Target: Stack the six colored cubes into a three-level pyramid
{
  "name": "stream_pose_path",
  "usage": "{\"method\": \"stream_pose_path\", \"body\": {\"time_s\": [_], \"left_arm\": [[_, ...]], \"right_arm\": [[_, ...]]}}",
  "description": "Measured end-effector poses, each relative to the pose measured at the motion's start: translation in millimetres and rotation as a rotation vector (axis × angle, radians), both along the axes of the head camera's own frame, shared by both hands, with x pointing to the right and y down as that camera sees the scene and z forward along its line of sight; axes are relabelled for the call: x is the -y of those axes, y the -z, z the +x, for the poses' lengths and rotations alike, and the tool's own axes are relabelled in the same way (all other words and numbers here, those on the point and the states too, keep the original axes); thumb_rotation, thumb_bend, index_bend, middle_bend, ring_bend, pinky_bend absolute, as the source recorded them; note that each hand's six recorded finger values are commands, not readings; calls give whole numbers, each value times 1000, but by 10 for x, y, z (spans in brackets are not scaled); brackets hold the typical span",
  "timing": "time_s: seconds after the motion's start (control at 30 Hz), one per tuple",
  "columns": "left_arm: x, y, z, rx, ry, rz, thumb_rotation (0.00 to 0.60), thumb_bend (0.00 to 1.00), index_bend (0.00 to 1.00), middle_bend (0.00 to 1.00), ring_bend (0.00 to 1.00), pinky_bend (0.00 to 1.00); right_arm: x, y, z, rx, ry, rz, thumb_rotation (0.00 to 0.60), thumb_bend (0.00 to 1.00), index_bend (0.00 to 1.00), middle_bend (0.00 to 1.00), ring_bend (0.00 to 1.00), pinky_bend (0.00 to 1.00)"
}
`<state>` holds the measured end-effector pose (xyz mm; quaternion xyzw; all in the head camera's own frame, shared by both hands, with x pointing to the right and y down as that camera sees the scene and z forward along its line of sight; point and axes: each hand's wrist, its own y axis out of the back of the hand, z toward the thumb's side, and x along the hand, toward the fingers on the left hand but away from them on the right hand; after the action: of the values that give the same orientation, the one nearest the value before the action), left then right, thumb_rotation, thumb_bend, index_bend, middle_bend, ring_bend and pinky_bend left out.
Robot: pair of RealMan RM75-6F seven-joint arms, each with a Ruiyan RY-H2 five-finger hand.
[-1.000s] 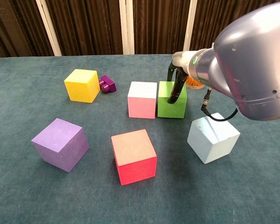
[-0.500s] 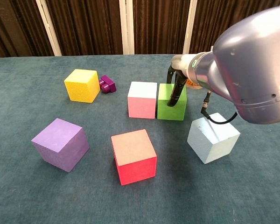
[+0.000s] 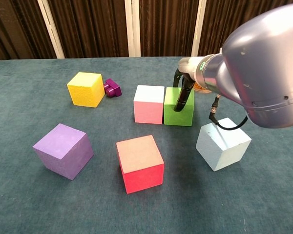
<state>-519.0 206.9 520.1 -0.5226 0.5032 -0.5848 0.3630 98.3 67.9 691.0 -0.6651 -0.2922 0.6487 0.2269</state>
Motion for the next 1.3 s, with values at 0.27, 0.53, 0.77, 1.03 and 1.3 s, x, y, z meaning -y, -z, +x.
{"method": "stream_pose_path", "body": {"time_s": [0.27, 0.53, 0.77, 1.03, 1.3], "left_arm": [[-3, -3, 7, 1, -1, -1, 600, 306, 138, 0, 0, 0], [-3, -7, 8, 3, 0, -2, 600, 306, 138, 0, 0, 0], [-2, -3, 4, 2, 1, -1, 600, 306, 138, 0, 0, 0], [8, -7, 1, 3, -2, 1, 600, 306, 137, 0, 0, 0], [13, 4, 16, -12, -16, 5, 600, 304, 110, 0, 0, 0]], "right_arm": [[-2, -1, 13, -2, -1, -10, 600, 223, 283, 293, 173, 0], [-11, -5, 23, -10, 8, -23, 600, 224, 229, 233, 118, 0], [-17, 15, 6, -4, 17, -31, 600, 215, 87, 114, 62, 0], [25, 181, 17, 55, 11, -13, 600, 198, 44, 65, 41, 0], [114, 741, 411, 131, -17, 84, 600, 198, 29, 65, 40, 0]]}}
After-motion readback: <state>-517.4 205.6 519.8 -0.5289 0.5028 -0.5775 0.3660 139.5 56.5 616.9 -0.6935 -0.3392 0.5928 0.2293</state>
